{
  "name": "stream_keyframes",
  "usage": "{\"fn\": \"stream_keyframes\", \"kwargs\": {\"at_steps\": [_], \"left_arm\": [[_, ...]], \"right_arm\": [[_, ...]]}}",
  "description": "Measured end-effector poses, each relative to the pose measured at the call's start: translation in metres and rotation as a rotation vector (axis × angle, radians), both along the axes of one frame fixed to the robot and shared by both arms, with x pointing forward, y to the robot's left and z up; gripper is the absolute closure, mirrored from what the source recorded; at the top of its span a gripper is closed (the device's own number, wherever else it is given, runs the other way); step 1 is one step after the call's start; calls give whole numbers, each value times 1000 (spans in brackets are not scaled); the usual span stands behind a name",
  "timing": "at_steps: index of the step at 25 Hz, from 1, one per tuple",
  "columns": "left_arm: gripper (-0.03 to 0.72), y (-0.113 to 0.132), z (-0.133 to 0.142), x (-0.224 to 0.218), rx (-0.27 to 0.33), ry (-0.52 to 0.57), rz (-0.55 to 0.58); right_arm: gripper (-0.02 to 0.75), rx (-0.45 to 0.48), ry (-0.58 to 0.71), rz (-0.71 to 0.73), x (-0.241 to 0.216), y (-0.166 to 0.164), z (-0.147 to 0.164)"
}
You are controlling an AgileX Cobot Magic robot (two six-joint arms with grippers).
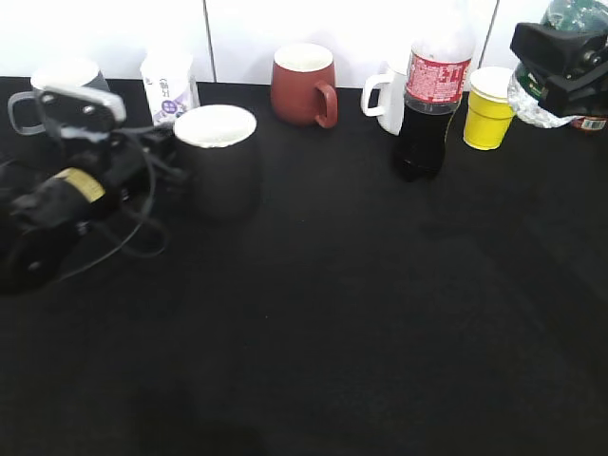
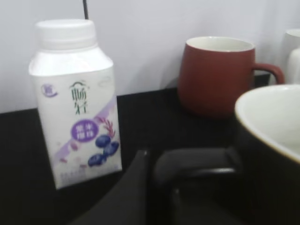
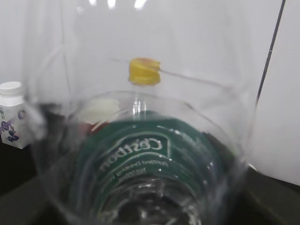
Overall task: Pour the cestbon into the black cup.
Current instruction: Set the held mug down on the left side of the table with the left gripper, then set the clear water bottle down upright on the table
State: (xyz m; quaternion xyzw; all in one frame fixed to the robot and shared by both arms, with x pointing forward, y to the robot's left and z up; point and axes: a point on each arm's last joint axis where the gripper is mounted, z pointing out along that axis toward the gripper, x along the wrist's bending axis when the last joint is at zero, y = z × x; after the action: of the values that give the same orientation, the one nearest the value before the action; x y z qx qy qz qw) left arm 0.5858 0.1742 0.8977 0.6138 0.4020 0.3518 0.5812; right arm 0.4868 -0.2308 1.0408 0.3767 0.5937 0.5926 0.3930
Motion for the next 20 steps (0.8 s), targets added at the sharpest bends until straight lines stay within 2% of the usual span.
{"fn": "stream_keyframes", "kwargs": {"at_steps": [6,7,9,10,11,15,17,20], "left_arm": [[652,-2,-16,15,-19,-5,37],[613,-2,-15,15,-28,-12,32],[477,-3,-15,15,-36,-16,23],[431,-3,-15,13,-37,-16,18],[417,-2,-16,10,-38,-16,18],[407,7,-9,-13,-38,4,27],[407,14,-4,-33,-31,33,34],[407,22,12,-61,-29,31,24]], "right_arm": [[245,1,0,0,0,0,0],[245,1,0,0,0,0,0],[245,1,0,0,0,0,0],[245,1,-1,0,0,0,0],[245,1,-1,0,0,0,0],[245,1,3,-1,0,0,0],[245,2,45,-31,1,-2,-4],[245,-46,130,-106,15,-7,-28]]}}
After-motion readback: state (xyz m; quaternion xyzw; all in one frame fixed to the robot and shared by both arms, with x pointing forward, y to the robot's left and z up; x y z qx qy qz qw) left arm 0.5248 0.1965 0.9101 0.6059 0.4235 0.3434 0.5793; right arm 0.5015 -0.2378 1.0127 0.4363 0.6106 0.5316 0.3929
